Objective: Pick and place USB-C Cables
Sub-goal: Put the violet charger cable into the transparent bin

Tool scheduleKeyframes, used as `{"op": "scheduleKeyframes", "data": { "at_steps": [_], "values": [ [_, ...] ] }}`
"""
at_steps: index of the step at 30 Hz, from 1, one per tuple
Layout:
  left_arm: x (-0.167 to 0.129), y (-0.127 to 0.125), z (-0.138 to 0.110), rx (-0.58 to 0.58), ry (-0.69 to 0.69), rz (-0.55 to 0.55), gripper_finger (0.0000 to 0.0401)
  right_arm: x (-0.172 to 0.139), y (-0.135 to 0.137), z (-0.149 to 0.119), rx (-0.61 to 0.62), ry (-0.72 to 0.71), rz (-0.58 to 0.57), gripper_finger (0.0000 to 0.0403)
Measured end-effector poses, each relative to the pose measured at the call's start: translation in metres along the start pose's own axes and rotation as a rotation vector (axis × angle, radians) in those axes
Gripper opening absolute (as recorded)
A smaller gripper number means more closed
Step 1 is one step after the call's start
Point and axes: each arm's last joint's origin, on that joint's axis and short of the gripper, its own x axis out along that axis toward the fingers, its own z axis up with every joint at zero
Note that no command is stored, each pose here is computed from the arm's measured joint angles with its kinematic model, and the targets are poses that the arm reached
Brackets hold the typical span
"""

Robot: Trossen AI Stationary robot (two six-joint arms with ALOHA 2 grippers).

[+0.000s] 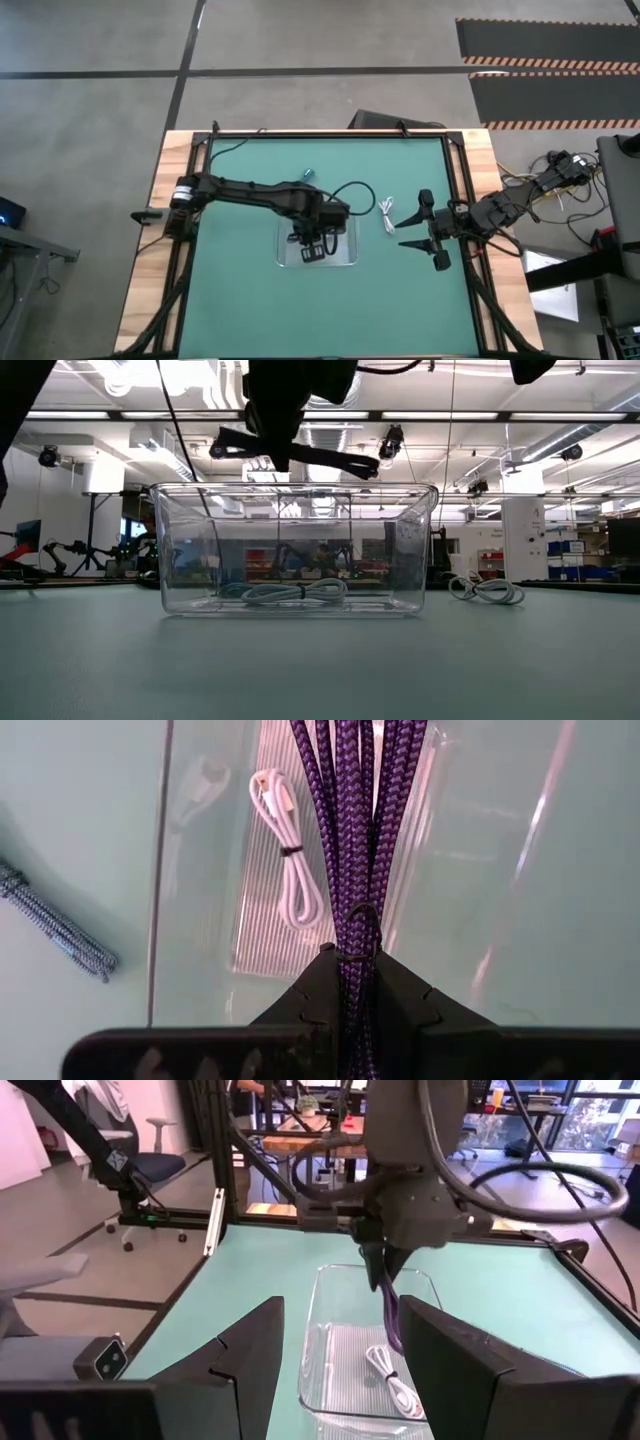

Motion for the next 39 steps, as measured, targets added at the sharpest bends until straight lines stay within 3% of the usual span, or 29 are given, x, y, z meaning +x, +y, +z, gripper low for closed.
{"op": "scheduleKeyframes", "data": {
  "at_steps": [22,39],
  "values": [
    [0.064,0.002,-0.002,0.000,-0.042,-0.014,0.0015,0.000,0.000,0.000,0.000,0.000,0.000,0.0187],
    [0.091,0.004,-0.007,-0.001,-0.075,-0.024,0.0015,0.000,0.000,0.000,0.000,0.000,0.000,0.0187]
  ]
}}
